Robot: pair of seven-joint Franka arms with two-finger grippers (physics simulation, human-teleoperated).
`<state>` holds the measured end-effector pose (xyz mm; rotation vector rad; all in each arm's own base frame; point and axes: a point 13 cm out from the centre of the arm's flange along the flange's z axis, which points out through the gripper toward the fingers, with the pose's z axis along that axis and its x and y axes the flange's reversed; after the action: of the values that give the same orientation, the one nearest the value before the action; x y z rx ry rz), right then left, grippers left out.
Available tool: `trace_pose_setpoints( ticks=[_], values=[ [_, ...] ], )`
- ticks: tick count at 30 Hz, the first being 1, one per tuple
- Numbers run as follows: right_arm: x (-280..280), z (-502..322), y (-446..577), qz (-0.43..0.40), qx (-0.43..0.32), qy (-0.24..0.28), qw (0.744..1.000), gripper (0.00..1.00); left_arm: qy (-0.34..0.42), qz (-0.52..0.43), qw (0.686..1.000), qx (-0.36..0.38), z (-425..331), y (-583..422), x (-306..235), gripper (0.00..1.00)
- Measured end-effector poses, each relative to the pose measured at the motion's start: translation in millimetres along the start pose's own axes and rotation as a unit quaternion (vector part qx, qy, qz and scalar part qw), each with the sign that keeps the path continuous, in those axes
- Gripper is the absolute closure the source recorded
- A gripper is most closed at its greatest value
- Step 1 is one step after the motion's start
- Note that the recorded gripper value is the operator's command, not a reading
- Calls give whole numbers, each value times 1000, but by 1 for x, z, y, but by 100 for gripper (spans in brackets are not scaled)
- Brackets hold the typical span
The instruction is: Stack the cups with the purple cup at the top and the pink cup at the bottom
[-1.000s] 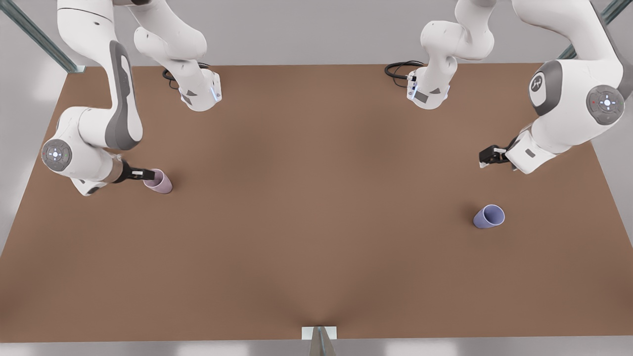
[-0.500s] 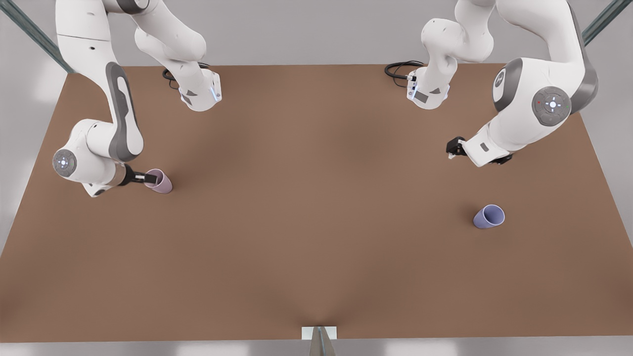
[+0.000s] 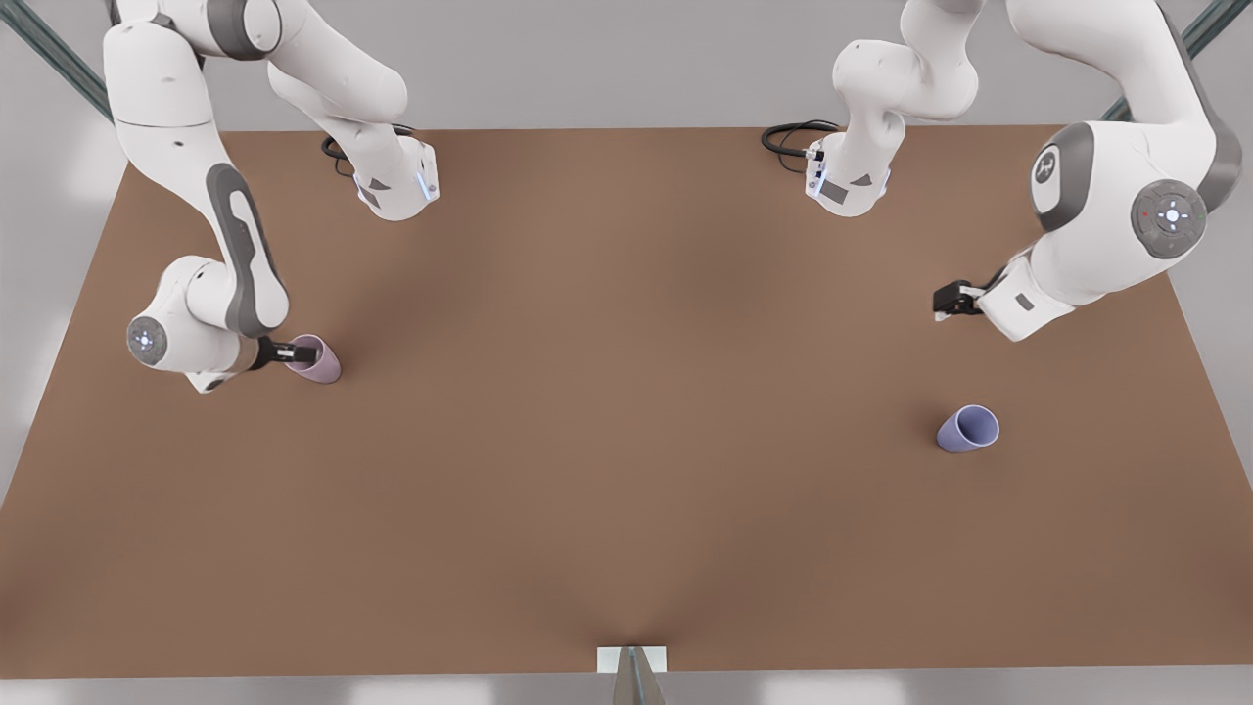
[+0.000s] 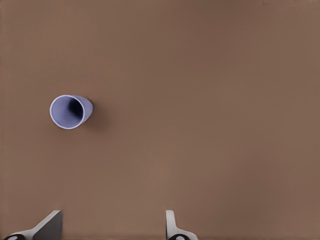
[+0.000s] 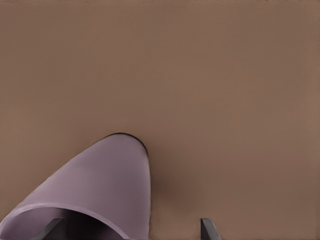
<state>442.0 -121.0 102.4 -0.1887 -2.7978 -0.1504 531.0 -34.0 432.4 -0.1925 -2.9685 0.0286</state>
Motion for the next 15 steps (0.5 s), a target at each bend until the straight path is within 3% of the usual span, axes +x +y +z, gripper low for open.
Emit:
trace_pose_setpoints(
  ticks=[1,3,12,15],
  values=[
    [-1,1,-1,-1,0,-2,1000,38,0,0,1000,0,0,1,0,0],
    [-3,5,0,-6,-1,-3,1000,79,1,1,1000,0,1,0,0,0],
    [-7,4,14,-42,-2,-4,999,79,4,29,1000,-5,4,-30,-1,0],
    [-32,-34,44,-73,12,-28,997,79,-2,38,999,-6,-2,-40,0,0]
  ],
)
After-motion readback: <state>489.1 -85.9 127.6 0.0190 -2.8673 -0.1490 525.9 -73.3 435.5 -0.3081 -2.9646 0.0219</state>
